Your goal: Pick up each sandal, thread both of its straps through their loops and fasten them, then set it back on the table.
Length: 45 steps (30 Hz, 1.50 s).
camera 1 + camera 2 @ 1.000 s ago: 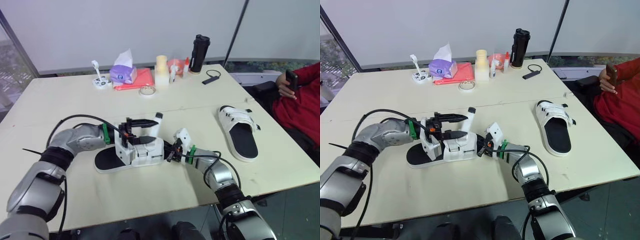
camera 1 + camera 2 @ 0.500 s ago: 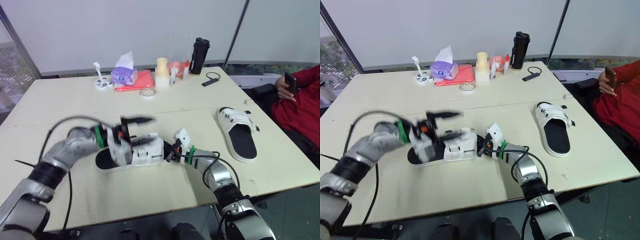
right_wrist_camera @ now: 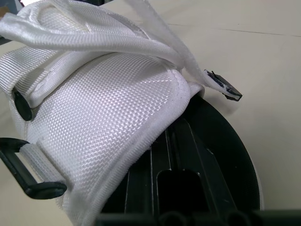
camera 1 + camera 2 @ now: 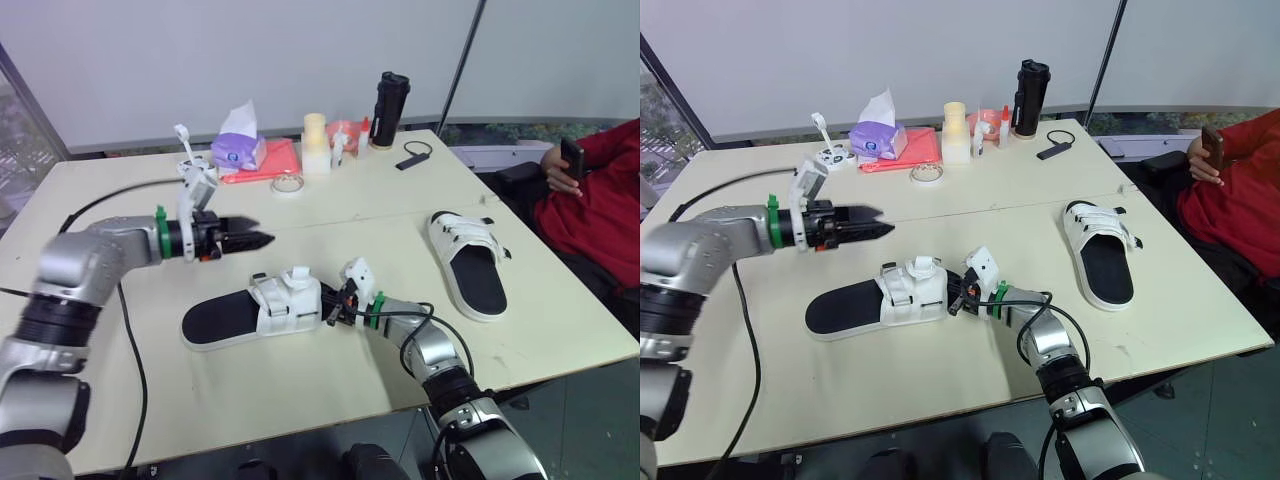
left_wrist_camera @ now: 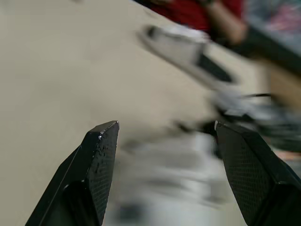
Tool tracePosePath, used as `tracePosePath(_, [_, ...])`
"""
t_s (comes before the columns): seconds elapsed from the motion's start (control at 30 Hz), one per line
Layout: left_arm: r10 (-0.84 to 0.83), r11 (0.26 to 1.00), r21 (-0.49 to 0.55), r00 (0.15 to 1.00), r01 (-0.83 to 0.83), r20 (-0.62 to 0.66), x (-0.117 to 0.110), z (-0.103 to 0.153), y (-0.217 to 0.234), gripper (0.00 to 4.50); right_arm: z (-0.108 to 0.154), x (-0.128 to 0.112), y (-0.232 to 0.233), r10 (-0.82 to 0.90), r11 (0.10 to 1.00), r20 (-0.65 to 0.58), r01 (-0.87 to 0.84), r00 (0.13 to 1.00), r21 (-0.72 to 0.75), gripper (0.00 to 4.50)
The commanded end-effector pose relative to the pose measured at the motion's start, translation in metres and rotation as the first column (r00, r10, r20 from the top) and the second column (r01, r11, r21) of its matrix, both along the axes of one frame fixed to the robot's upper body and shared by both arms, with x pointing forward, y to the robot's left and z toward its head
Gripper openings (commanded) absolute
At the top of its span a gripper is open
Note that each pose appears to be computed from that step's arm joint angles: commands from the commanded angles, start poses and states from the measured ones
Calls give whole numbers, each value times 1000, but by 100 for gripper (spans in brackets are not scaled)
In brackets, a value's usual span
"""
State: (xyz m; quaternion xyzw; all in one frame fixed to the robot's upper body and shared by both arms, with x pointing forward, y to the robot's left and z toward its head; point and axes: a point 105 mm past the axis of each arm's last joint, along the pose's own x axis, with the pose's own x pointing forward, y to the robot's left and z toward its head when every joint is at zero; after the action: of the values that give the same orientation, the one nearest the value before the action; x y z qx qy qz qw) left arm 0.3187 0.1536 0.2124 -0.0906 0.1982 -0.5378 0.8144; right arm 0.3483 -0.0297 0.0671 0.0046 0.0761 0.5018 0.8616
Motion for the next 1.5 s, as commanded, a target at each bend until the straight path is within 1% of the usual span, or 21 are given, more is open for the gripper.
tracePosePath(0.03, [-62,997,-53,993,57,-97,-22,-1,3,338,-54,-10,-16,-67,992,-171,48,983,-114,0])
tracePosePath(0.2, [-71,997,-27,994,69,-81,-28,-15,-5,338,-54,-11,-15,-66,992,-174,46,983,-116,0])
tracePosePath(0.3, [-61,998,-20,998,61,-15,-24,-22,-16,338,-54,-10,-14,-65,993,-174,46,983,-112,0])
tracePosePath(0.5, [-54,998,-12,996,54,64,-19,-25,-22,338,-53,-10,-12,-64,993,-173,45,983,-109,0])
tracePosePath(0.6, [-82,997,3,992,82,92,-20,-29,-30,338,-54,-12,-14,-71,993,-176,53,982,-108,0])
tracePosePath(0.7, [-89,996,2,989,89,116,-18,-28,-33,338,-55,-13,-16,-77,992,-178,58,981,-108,0])
tracePosePath(0.87, [-109,994,12,987,108,121,-17,-30,-39,338,-55,-13,-14,-78,993,-179,60,981,-106,0])
tracePosePath(1.13, [-103,995,24,985,101,141,-5,-35,-49,338,-54,-13,-11,-79,993,-178,62,981,-98,0])
tracePosePath(1.27, [-110,994,47,982,104,151,-1,-39,-52,338,-54,-13,-11,-82,993,-177,66,981,-97,0])
tracePosePath(1.43, [-114,993,52,983,108,141,3,-41,-53,338,-55,-13,-13,-89,993,-177,72,980,-98,0])
tracePosePath(1.5, [-133,991,48,986,129,99,2,-44,-57,338,-55,-13,-13,-90,992,-178,73,980,-99,0])
